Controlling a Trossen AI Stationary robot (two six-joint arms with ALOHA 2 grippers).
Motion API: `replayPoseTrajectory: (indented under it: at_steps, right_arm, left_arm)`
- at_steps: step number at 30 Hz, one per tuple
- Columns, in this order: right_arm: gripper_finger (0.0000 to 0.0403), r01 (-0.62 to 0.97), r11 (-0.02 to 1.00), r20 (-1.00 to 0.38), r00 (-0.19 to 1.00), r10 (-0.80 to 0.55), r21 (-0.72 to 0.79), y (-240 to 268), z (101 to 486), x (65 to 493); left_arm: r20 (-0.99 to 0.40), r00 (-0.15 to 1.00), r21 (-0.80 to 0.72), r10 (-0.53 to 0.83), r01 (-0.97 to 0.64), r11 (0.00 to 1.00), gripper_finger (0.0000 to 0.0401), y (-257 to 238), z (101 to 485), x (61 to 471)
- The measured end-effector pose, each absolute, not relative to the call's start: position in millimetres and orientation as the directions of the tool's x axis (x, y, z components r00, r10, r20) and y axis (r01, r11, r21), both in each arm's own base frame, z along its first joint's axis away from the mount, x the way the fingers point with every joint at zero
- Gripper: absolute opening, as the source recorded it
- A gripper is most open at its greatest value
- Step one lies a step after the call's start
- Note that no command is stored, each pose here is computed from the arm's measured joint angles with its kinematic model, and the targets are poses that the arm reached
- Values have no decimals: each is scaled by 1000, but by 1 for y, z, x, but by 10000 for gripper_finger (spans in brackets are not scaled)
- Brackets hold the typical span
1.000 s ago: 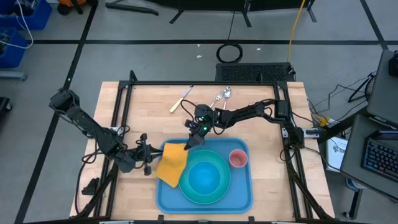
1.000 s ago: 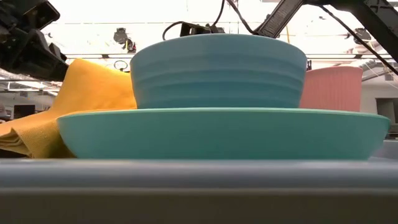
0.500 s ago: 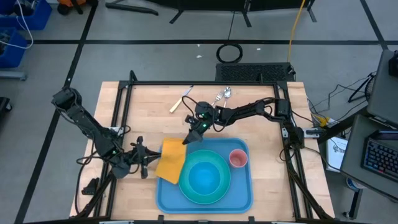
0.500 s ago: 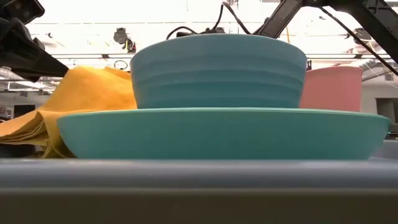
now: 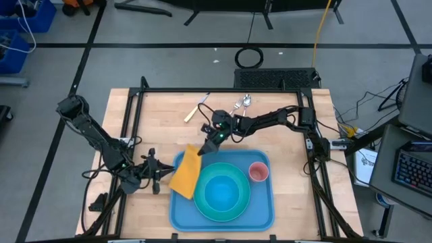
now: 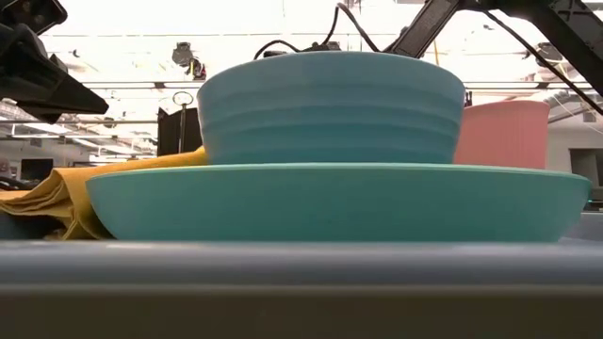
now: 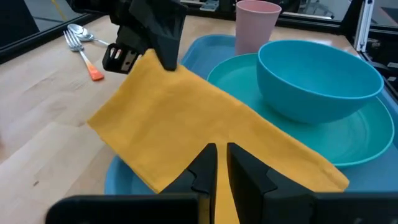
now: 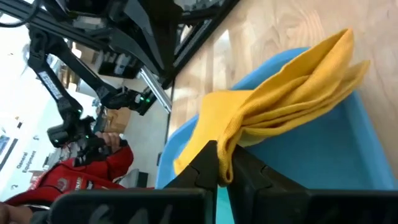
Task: Set up tray
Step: Put the yellow table napkin on the blue tray to the left of the light blue plate
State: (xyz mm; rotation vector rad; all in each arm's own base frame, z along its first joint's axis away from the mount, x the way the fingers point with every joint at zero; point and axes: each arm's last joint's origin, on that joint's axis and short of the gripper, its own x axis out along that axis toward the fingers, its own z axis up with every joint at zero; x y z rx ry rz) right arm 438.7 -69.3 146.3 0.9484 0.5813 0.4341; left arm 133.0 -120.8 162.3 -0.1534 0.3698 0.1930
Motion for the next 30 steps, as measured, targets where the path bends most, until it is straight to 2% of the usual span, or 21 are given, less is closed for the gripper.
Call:
replayPoseTrajectory:
  at_steps: [5, 14, 18, 24, 30]
  right_arm:
    - [58, -84, 510, -273, 764, 584, 856, -69, 146, 438]
    - [196, -82, 507, -268, 771, 577, 858, -70, 147, 439]
    - [239, -103, 509, -246, 783, 571, 854, -75, 151, 439]
    - [257, -179, 553, -206, 801, 562, 813, -77, 178, 434]
    - [247, -284, 633, -174, 809, 562, 720, -72, 204, 429]
  left_arm:
    - [-373, 914, -112, 159, -214, 970, 37, -121, 162, 133]
    - [-373, 914, -111, 158, -214, 971, 37, -121, 162, 133]
    - [-373, 914, -111, 158, -214, 971, 37, -121, 162, 133]
    - [-373, 914, -106, 158, -212, 972, 37, -121, 162, 133]
    - [-376, 913, -98, 160, -211, 973, 37, -121, 162, 133]
